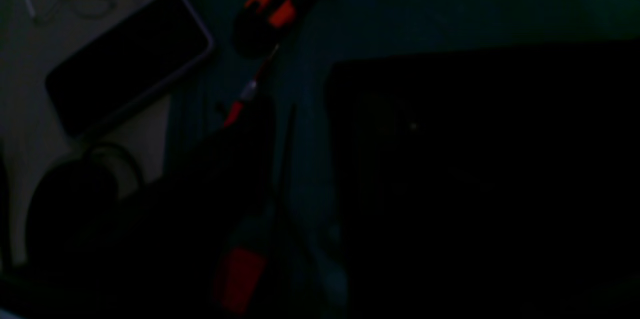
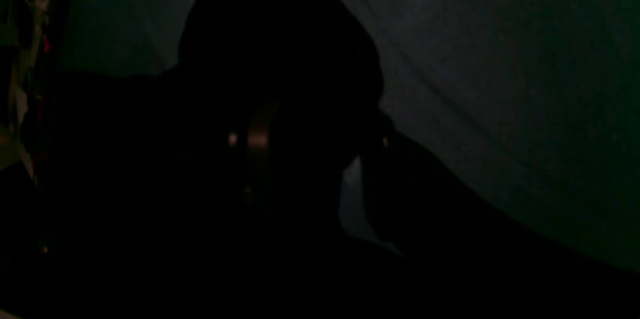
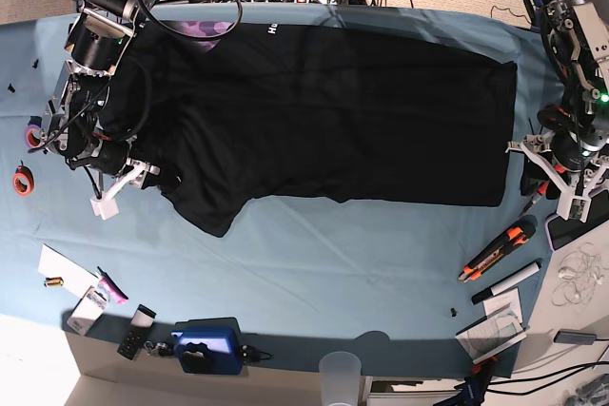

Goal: Layout the t-shirt on the table in an organized manner, then fold the t-shirt properly
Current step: 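Grasp the shirt's sleeve corner with the right gripper, then grasp the shirt's hem corner with the left gripper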

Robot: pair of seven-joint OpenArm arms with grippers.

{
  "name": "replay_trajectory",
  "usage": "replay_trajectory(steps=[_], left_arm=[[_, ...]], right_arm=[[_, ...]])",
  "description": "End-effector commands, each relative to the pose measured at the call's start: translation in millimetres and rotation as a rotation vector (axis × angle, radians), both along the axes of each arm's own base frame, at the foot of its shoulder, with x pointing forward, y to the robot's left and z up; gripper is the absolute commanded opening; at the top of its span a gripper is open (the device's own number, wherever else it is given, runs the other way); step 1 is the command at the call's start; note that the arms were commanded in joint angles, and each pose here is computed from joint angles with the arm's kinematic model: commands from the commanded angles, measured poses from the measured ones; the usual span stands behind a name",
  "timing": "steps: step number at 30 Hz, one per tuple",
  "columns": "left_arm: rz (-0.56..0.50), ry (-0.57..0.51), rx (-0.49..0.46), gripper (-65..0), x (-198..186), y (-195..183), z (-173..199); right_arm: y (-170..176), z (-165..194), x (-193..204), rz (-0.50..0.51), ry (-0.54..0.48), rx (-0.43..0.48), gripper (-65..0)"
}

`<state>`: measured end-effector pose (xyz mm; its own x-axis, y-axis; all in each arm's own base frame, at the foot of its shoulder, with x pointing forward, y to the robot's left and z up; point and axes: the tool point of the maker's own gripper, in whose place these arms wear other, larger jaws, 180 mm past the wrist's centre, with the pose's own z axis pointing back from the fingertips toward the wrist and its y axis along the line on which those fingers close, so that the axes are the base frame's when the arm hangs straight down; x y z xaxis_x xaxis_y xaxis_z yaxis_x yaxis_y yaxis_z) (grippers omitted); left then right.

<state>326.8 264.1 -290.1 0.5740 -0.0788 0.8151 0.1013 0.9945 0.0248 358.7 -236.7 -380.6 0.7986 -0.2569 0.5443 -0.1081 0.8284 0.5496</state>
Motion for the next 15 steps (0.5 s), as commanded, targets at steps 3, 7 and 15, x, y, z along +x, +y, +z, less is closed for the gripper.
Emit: replay_trajectory(steps=[3,7,15], left_arm=[[0.012,-0.065,-0.022,-37.0,10.3,4.6,7.0],[0.030,-0.064,-0.036,-36.8,17.7,12.0,-2.2],[-0.058,0.100,-0.130,-36.8,56.8,-4.1,-32.0]], right_arm=[[-7.3,11.6,8.2,-0.003,-0.036,-0.020,-40.9],[-9.2,8.8,6.8,-0.002,-0.025,-0.038,-40.9],[-9.5,8.4,6.6,-0.001,-0.022,-0.041,-40.9]])
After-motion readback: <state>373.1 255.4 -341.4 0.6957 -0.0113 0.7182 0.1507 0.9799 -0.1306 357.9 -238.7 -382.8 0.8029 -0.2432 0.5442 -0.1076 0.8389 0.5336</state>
